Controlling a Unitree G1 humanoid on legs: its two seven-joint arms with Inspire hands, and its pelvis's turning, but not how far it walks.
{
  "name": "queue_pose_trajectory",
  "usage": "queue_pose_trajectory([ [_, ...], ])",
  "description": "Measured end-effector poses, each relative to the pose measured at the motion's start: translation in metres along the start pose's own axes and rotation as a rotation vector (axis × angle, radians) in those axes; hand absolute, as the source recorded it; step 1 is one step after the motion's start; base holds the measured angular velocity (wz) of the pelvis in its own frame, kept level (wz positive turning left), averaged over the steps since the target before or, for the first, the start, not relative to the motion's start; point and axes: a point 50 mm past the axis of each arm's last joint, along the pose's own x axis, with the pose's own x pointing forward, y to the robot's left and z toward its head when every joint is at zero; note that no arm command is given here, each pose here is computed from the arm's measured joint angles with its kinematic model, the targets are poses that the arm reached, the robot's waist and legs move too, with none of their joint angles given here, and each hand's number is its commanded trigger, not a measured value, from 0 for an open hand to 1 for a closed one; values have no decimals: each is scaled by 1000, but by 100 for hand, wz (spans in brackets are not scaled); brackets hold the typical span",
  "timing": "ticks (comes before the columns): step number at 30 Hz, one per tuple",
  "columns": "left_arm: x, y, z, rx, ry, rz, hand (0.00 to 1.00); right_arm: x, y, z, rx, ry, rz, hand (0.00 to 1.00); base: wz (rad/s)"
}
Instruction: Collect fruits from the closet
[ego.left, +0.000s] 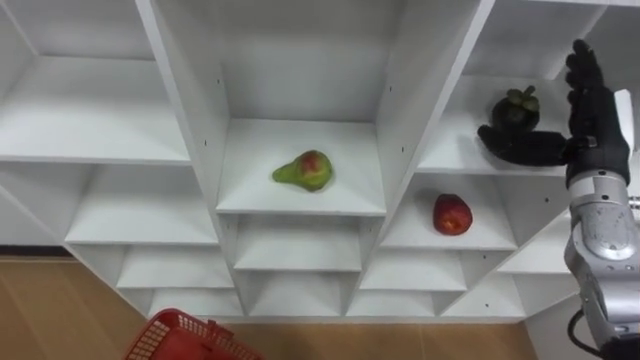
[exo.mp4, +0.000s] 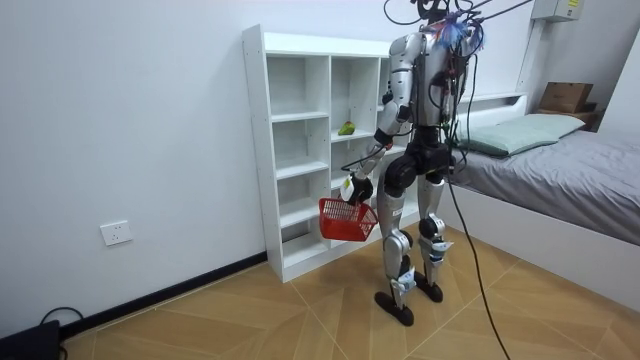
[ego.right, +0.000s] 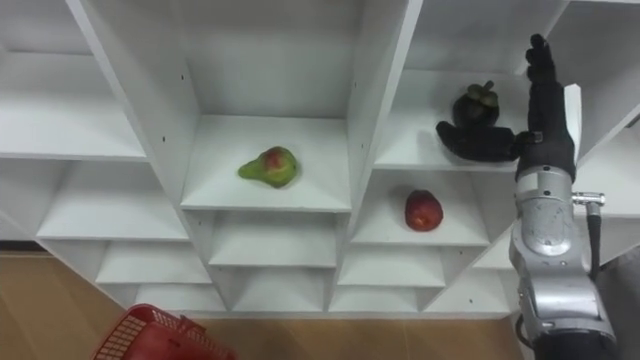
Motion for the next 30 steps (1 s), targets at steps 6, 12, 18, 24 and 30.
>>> queue_pose_trajectory([
  [6,0,0,-1,-6,10,2,100,7,2,-2,1,30,17,0,0],
  [12,0,0,-2,-13,16,2,100,7,4,-9,7,65,50,0,0],
  [18,0,1,-3,-16,25,2,100,7,4,-15,24,104,72,0,0],
  [24,0,0,-4,-13,32,-12,100,20,5,-16,59,133,86,0,0],
  [30,0,0,-5,-12,40,-9,100,22,-1,-21,43,156,100,0,1],
])
